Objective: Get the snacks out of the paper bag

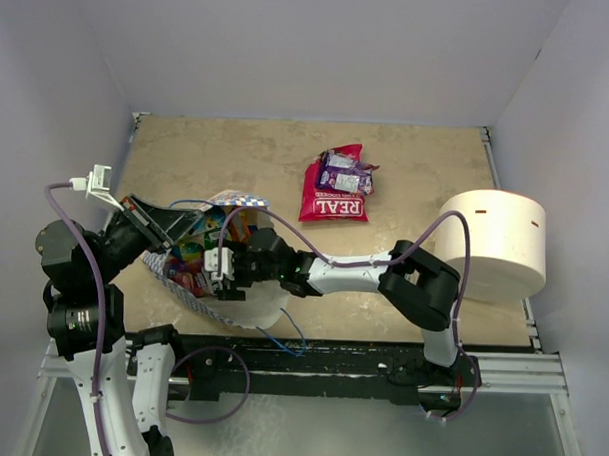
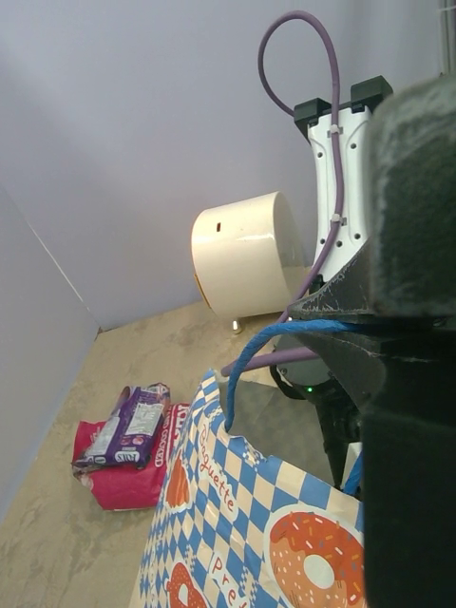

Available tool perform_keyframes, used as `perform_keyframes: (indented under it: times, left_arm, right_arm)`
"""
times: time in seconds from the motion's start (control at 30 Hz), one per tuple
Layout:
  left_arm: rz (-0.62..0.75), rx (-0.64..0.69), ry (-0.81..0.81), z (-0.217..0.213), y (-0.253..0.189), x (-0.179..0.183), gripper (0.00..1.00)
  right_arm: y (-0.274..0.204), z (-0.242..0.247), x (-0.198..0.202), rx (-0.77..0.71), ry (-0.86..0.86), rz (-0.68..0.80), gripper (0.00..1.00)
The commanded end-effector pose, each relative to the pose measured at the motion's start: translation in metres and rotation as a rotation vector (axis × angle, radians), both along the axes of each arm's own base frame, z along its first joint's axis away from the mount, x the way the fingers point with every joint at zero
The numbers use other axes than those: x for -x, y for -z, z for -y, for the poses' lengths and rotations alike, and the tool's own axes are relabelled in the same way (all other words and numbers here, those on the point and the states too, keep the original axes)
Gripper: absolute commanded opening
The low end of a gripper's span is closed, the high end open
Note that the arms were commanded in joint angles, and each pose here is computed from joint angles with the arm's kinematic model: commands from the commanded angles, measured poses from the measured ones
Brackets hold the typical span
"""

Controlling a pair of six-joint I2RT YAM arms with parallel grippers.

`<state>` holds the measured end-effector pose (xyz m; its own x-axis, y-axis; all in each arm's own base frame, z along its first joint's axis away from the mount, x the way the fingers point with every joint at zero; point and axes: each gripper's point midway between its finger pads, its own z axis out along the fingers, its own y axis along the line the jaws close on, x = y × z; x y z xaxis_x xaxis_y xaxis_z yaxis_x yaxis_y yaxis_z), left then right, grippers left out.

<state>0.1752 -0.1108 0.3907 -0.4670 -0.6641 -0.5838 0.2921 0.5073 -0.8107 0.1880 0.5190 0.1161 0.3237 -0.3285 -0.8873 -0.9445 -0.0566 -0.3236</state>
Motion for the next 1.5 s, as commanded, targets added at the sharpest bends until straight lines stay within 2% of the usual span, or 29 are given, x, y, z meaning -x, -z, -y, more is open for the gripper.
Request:
perform_keyframes:
  times: [0.0,0.1,0.33,0.6,0.8,1.0,1.23,1.47]
  left_arm:
    - [0.031,0.000,0.008,0.003,-0.010,0.006,0.00]
    - [0.025,0.000,0.005,0.002,-0.010,0.007,0.00]
    - [0.026,-0.008,-0.016,0.001,-0.011,0.010,0.00]
    - [0.026,-0.007,-0.036,0.001,-0.013,0.016,0.00]
    - [0.030,-0.019,-0.059,-0.001,-0.015,0.018,0.00]
    - [0.022,-0.029,-0.090,-0.005,-0.011,0.016,0.00]
    - [0.003,-0.034,-0.128,-0.011,-0.001,0.012,0.00]
    - [-0.033,-0.047,-0.172,-0.018,0.009,0.007,0.00]
  right_arm:
    - [-0.023,-0.015,0.002,-0.071,-0.056,0.013,0.79]
    - [-0.025,-0.017,0.002,-0.081,-0.047,-0.002,0.67]
    - [-0.053,-0.008,0.006,-0.154,-0.010,-0.047,0.31]
    - [-0.070,0.000,0.018,-0.211,0.002,-0.161,0.01]
    - [-0.098,0.015,0.019,-0.256,0.049,-0.179,0.00]
    - [-0.138,0.050,0.016,-0.305,0.160,-0.181,0.00]
    - [-0.177,0.105,0.022,-0.289,0.300,-0.250,0.00]
    - [-0.233,0.175,0.035,-0.343,0.417,-0.284,0.00]
